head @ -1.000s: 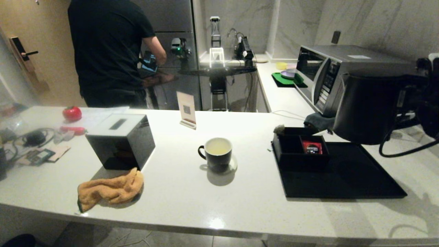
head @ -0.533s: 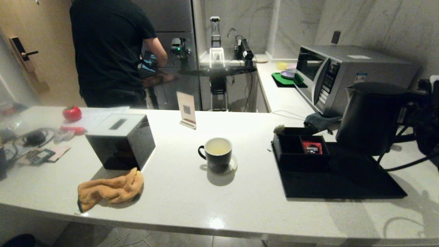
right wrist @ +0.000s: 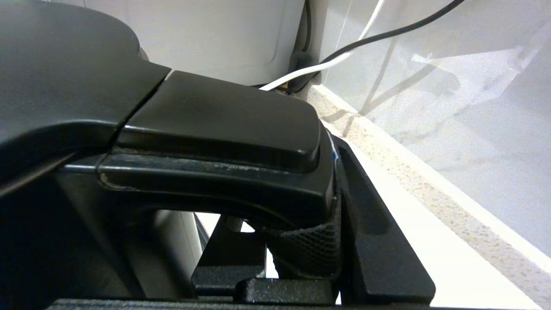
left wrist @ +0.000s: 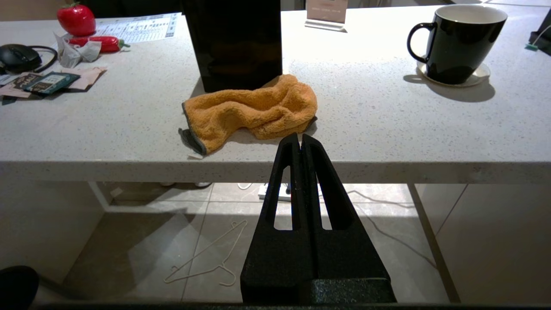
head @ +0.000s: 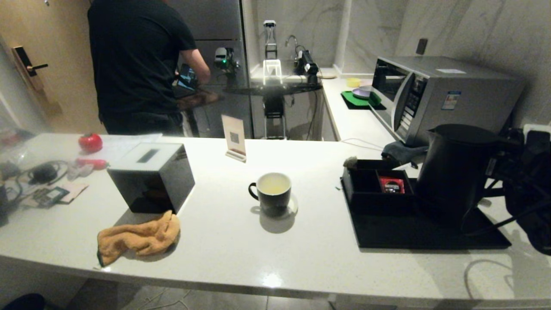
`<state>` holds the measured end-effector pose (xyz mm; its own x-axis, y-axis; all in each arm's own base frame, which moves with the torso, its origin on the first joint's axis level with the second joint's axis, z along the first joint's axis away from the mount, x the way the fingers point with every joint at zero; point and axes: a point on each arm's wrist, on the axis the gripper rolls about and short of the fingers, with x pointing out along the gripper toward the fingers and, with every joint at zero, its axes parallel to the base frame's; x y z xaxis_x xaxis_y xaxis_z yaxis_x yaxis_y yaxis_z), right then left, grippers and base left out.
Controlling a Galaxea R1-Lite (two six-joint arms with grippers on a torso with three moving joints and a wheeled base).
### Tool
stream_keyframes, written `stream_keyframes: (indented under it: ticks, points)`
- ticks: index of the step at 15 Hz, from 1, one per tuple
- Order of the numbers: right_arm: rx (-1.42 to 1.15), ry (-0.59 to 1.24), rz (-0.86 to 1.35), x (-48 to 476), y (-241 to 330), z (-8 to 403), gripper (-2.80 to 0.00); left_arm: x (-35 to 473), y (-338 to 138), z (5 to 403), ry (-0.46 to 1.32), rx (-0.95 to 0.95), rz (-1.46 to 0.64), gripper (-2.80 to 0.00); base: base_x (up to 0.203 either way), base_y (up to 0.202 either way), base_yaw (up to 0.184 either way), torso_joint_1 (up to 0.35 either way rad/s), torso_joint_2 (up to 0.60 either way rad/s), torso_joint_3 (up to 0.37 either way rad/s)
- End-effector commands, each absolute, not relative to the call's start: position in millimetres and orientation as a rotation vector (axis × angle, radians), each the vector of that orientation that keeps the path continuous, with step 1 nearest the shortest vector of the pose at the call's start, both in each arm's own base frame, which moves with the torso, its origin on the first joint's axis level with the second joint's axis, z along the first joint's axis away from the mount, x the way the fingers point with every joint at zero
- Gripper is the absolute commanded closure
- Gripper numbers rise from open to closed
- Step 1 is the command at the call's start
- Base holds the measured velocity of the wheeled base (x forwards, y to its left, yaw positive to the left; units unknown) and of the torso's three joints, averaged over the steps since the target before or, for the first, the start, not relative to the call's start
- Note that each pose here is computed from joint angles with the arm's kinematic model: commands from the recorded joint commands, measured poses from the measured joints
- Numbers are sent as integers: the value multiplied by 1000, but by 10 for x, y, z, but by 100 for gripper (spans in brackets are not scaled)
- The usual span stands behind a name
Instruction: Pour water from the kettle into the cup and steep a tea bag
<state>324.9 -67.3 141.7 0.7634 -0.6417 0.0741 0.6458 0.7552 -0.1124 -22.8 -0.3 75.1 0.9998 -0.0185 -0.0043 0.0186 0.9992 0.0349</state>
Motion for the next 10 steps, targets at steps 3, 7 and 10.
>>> stream_keyframes:
  ticks: [3,7,10]
  points:
    - [-143,1,-704,3336,-689,1202,0,-228,-3,751,3,35,-19,0,0,0,0,0,0,0]
    - [-142,4,-703,3384,-697,1099,0,-228,-3,750,4,35,-18,0,0,0,0,0,0,0]
    - [-144,15,-704,3412,-708,1045,0,-228,-3,750,4,35,-18,0,0,0,0,0,0,0]
